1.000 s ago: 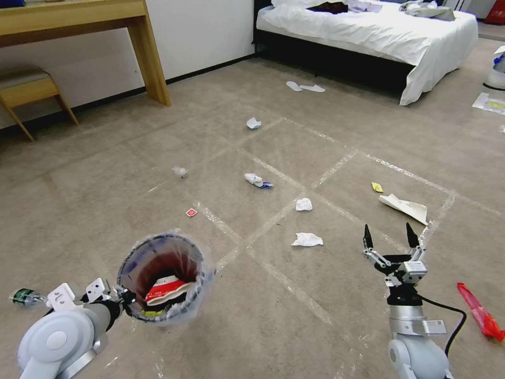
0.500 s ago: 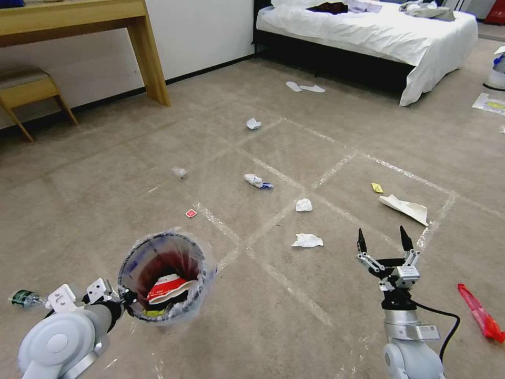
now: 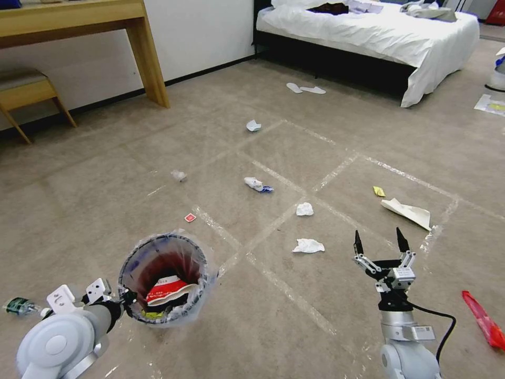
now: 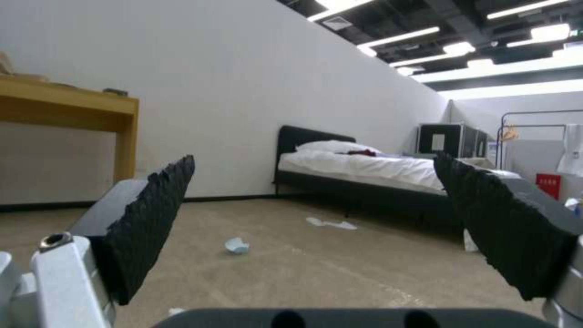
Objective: Pick up the trash bin and place the garbage on the floor into it.
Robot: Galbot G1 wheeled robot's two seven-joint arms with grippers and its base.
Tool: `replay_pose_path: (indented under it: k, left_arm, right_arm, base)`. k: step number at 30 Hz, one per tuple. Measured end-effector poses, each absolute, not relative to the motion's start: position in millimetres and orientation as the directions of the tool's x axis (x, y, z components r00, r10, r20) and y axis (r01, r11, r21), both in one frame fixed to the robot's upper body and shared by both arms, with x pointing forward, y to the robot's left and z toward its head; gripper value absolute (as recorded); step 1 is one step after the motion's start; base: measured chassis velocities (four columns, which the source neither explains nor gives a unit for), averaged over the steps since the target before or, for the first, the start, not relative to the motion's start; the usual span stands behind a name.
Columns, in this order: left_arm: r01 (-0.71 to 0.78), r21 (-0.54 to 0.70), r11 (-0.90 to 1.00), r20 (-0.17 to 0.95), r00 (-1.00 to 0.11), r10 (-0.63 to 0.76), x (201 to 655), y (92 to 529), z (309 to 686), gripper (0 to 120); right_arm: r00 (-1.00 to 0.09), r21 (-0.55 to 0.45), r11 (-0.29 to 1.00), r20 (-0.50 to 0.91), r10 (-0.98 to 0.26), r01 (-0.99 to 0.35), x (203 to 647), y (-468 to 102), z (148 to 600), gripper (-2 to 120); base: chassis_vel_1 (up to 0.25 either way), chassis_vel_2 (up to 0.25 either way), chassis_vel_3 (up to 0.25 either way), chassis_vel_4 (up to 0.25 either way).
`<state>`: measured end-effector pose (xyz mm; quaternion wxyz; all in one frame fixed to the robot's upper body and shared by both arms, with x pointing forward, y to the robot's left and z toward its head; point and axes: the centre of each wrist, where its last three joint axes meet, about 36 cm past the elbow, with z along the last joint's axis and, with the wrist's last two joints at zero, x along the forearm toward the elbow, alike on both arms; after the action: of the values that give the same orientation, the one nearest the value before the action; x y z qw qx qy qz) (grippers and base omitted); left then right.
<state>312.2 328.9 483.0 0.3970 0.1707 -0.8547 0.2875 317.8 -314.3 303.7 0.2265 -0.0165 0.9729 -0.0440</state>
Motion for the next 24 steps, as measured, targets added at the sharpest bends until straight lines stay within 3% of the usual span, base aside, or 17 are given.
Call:
replay_pose_path:
  k: [24]
  left_arm:
    - [-0.530, -0.350, 0.773, 0.782, -0.619, -0.071, 319.2, 334.3, 477.7, 0]
  right_arm:
    - [-0.900, -0.083, 0.996, -0.432, -0.058, -0.025, 326.1, -311.4, 295.8, 100]
  base:
    - [-0.086, 0.093, 0.097, -0.094]
